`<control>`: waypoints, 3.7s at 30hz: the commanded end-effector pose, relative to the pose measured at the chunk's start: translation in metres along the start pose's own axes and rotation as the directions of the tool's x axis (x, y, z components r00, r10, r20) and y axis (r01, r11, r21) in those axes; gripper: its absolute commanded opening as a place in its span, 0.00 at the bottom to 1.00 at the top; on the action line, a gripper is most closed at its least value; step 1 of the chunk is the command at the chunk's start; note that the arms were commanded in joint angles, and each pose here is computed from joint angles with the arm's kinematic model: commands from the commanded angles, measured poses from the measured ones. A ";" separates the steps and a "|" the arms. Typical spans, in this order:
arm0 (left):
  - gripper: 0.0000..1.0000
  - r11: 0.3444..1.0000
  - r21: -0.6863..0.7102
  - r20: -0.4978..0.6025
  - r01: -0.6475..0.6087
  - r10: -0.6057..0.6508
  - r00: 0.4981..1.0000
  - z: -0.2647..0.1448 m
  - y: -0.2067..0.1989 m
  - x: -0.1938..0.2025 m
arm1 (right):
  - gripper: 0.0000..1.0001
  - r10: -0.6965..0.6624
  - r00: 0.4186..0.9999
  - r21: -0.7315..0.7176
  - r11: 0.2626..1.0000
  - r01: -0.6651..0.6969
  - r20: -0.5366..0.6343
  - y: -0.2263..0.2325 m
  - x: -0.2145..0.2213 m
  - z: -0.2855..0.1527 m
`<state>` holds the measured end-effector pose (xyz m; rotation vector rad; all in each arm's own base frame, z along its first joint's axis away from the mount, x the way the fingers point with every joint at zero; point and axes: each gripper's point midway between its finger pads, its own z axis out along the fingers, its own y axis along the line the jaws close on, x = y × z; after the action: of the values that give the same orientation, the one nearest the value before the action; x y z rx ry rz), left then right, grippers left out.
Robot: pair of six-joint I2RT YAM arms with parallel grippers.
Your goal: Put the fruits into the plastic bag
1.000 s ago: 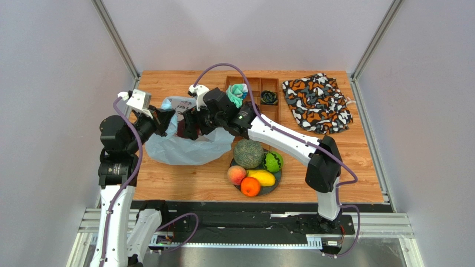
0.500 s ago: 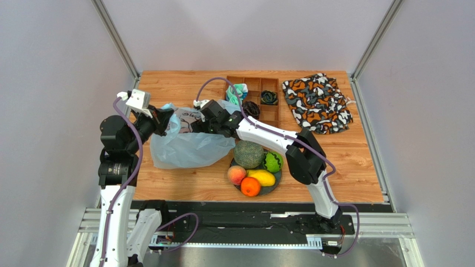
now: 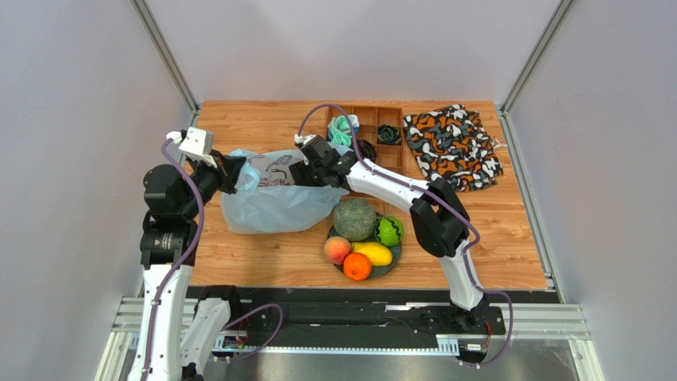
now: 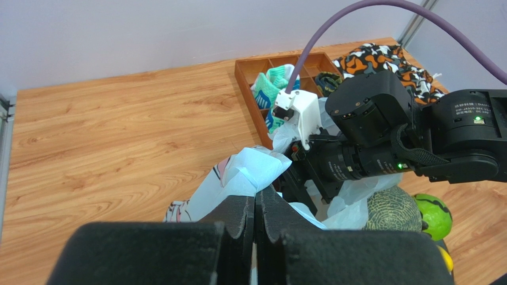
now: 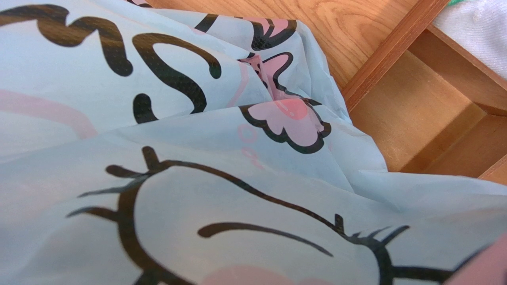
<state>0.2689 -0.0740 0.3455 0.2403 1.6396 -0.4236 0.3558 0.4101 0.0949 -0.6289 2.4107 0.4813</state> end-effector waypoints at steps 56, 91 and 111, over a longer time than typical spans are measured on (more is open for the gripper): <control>0.00 0.998 -0.057 0.013 -0.001 0.002 1.000 -0.001 0.009 -0.005 | 0.88 0.110 0.838 -0.135 0.990 -0.044 0.534 -0.049 -0.058 -0.273; 0.00 0.998 -0.064 0.008 0.005 -0.004 1.000 0.000 0.011 -0.004 | 0.90 0.324 0.946 0.034 0.945 -0.324 0.004 -0.132 0.134 -0.172; 0.00 0.998 -0.061 0.008 0.006 -0.006 1.000 0.001 0.010 -0.004 | 0.94 0.322 0.945 -0.004 0.946 -0.323 -0.058 -0.119 0.155 -0.156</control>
<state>0.2757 -0.0618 0.3385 0.1758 1.6716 -0.3670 0.2379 0.1808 0.0948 -0.2507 2.5942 0.5691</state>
